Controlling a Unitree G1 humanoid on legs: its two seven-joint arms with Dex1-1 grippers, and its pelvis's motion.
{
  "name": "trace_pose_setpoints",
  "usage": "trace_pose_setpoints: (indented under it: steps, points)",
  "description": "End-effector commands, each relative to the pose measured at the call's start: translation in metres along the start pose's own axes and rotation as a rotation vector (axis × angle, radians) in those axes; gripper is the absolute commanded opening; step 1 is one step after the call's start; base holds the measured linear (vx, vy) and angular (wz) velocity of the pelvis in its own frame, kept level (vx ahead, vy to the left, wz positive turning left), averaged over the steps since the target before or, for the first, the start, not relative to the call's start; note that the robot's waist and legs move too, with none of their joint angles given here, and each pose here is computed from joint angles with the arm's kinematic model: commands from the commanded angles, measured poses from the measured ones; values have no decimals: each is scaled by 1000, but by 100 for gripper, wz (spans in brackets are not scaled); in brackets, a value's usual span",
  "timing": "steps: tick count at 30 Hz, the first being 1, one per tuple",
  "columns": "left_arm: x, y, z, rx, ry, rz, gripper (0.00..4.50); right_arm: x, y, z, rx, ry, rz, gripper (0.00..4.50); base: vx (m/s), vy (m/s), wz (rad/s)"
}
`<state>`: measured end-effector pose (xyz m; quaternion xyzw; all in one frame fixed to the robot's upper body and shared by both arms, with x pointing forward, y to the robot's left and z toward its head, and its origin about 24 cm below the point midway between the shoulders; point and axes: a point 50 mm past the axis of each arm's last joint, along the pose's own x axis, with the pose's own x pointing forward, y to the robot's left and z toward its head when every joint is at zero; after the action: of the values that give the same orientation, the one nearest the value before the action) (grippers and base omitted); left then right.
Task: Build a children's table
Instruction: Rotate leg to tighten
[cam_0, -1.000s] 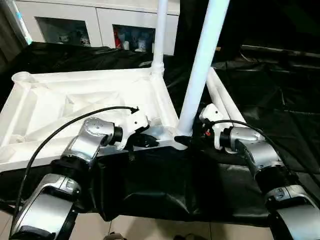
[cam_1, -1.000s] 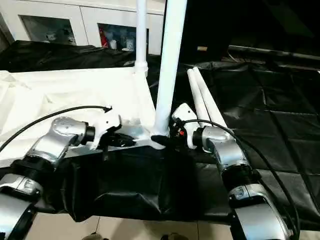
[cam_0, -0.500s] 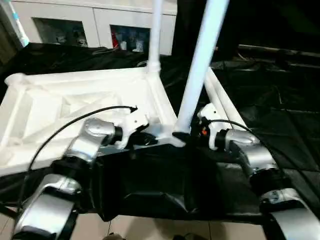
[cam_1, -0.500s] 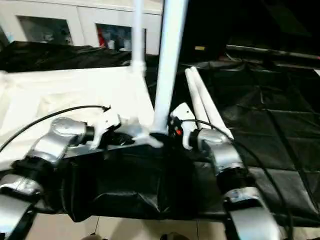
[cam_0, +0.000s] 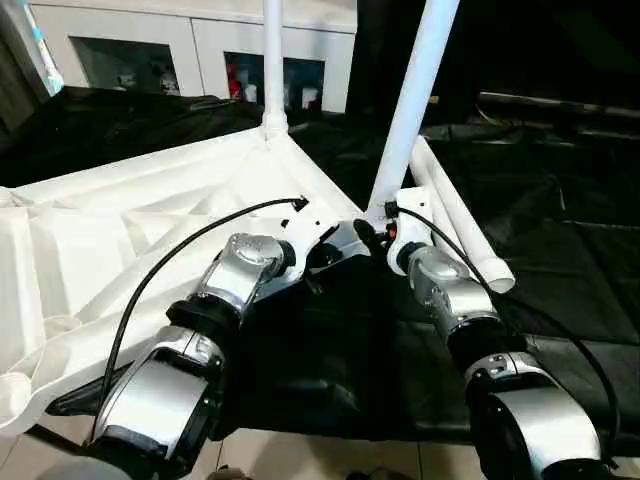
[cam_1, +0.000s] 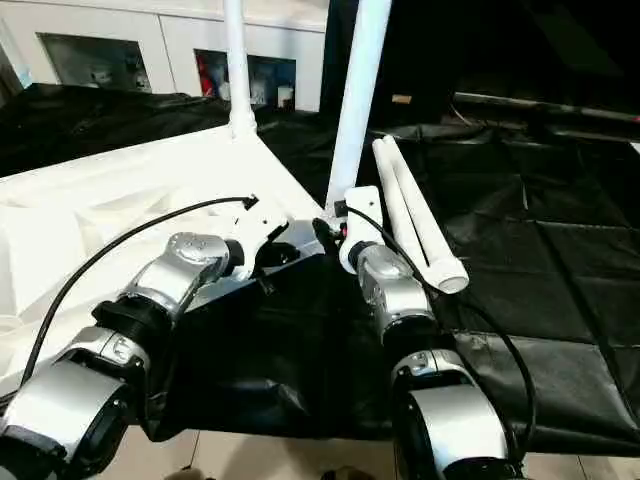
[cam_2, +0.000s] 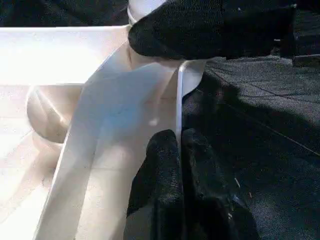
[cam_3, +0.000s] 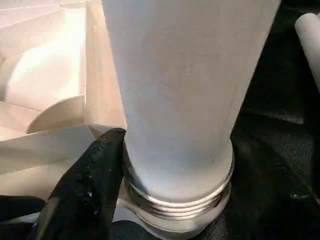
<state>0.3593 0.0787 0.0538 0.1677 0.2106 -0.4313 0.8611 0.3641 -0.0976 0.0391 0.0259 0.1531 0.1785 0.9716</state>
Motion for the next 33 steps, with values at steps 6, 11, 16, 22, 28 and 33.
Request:
trace_pose_setpoints:
  steps: [6, 11, 16, 22, 28, 33]
  points:
    - [-5, 3, 1, 36, -36, -38, 0, -3, 13, -5, -116, 23, 242, 352, 0, 0, 0]
    - [-21, 7, -8, 105, -56, -150, 0, -21, -14, -1, -234, 37, 401, 352, 0, 0, 0]
    - [-38, 4, -16, 146, -65, -322, 0, -37, -32, 8, -288, 41, 531, 352, 0, 0, 0]
    - [-49, 3, -22, 165, -55, -423, 0, -45, -35, 9, -329, 72, 632, 352, 0, 0, 0]
    - [-55, 6, -25, 170, -42, -429, 0, -47, -34, 8, -321, 84, 672, 337, 0, 0, 0]
    - [-56, 5, -25, 165, -45, -425, 0, -48, -30, 6, -297, 84, 699, 292, 0, 0, 0]
